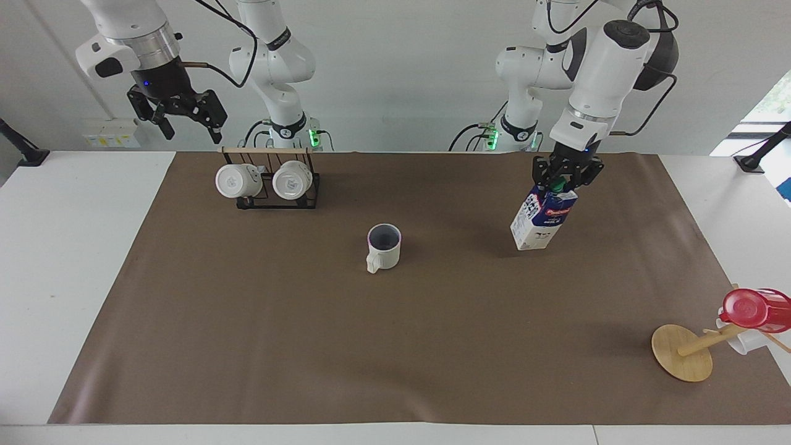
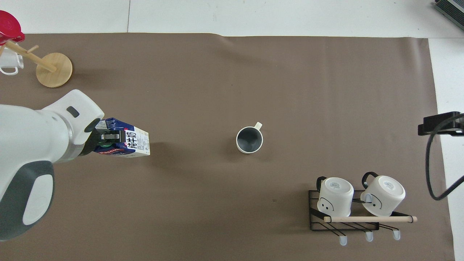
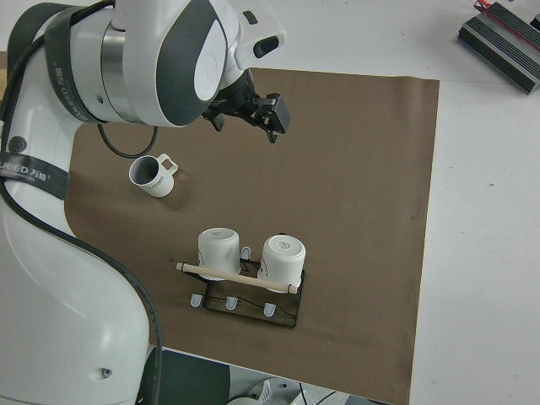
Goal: Place cup and milk on table
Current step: 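Carry the milk carton with the left gripper beside the white mug and lower it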
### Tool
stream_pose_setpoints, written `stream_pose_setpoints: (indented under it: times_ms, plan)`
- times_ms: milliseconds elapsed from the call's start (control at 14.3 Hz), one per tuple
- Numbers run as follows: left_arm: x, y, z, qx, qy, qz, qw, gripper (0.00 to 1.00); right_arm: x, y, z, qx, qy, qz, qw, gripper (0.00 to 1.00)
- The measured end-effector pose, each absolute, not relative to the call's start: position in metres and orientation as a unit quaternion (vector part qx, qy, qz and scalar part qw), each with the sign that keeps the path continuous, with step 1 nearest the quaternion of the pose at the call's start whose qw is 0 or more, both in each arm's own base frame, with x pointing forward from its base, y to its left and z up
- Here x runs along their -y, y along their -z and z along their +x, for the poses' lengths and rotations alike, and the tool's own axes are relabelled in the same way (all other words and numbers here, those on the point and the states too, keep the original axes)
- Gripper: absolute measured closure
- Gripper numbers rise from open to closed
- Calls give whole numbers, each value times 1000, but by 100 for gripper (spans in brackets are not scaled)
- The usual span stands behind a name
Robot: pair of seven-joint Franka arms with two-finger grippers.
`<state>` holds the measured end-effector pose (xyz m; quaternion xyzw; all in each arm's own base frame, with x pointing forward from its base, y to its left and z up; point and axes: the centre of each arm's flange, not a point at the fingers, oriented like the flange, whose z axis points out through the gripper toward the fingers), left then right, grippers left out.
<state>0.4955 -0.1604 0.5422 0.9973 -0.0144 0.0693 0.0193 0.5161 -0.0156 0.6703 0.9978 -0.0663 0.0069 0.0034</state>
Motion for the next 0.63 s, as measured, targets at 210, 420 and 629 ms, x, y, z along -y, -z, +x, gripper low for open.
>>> stream_pose_setpoints:
  times_ms: [210, 420, 629]
  plan:
    - [207, -556, 498, 13, -70, 997, 23, 43, 16, -670, 516, 67, -7, 998, 3, 0]
    - [232, -551, 495, 6, -65, 998, 24, 43, 16, -670, 516, 67, -7, 998, 3, 0]
    - [265, -537, 488, 4, -59, 998, 25, 43, 16, -671, 516, 67, -7, 998, 3, 0]
